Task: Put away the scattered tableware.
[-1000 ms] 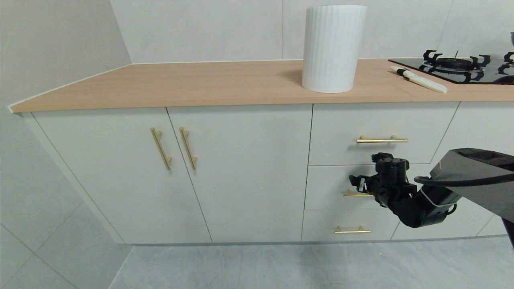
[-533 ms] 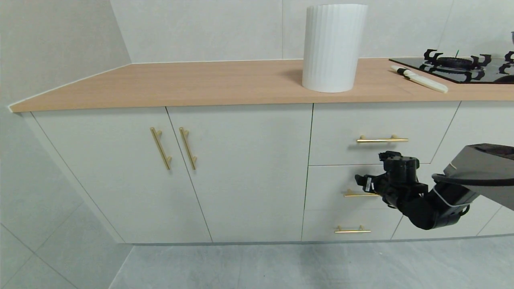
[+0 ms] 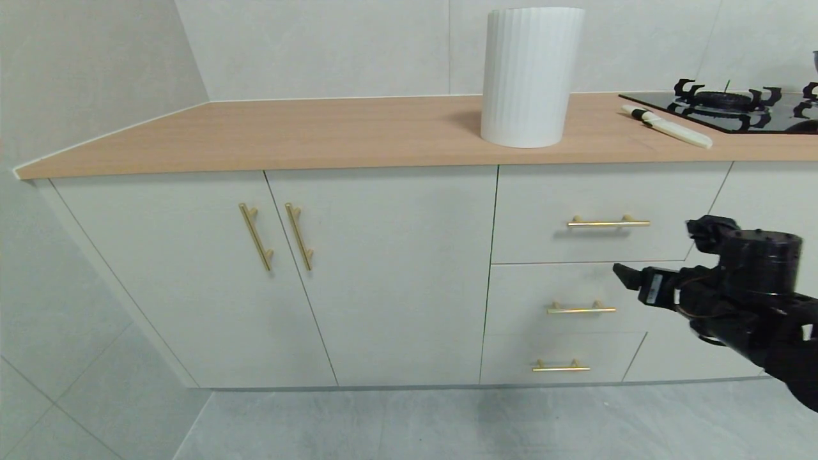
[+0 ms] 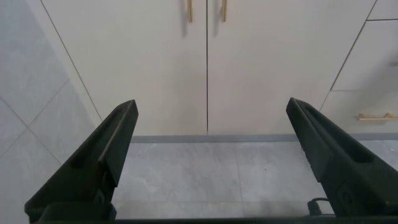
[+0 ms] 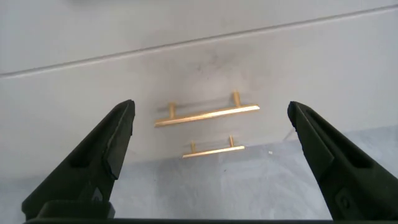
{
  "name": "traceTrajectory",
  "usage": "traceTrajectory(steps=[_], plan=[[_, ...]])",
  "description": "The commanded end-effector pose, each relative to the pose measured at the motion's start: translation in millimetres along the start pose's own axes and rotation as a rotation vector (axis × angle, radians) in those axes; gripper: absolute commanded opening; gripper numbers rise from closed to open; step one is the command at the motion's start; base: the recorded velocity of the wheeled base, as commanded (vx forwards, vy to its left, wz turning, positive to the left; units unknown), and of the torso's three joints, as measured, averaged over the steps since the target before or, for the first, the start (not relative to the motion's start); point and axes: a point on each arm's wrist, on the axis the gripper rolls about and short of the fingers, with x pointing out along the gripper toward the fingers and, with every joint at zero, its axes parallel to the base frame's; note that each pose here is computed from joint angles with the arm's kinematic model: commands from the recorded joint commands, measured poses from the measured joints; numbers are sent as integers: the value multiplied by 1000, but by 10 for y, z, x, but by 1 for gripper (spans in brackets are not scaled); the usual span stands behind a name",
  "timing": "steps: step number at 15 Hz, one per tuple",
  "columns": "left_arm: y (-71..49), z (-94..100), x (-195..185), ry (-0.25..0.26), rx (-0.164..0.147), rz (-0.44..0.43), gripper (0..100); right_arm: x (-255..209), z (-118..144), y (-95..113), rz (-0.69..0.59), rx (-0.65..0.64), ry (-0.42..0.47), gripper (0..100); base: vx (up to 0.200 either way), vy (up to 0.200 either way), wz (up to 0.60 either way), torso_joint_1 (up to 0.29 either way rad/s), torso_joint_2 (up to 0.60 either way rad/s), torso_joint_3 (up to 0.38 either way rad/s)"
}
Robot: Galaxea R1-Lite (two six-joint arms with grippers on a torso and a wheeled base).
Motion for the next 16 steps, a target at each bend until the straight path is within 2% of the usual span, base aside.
traceTrajectory(steps=[1, 2, 5, 9, 11, 16], plan=[[0, 0, 1, 1, 0, 1, 100, -1022, 256, -214, 27, -2, -193, 100, 0, 0, 0, 0, 0, 0], [0, 0, 1, 1, 0, 1, 100, -1252, 265, -275, 28, -14, -235, 100, 0, 0, 0, 0, 0, 0], [0, 0, 1, 1, 0, 1, 100, -1931, 209, -466, 10, -76, -287, 100, 0, 0, 0, 0, 0, 0], [0, 0, 1, 1, 0, 1, 100, -2647, 26, -693, -17, -132, -287, 100, 0, 0, 0, 0, 0, 0], [0, 0, 1, 1, 0, 1, 100, -2813, -137, -773, -102, -151, -285, 100, 0, 0, 0, 0, 0, 0], [0, 0, 1, 1, 0, 0, 100, -3093, -472, -835, -240, -161, -382, 100, 0, 0, 0, 0, 0, 0]])
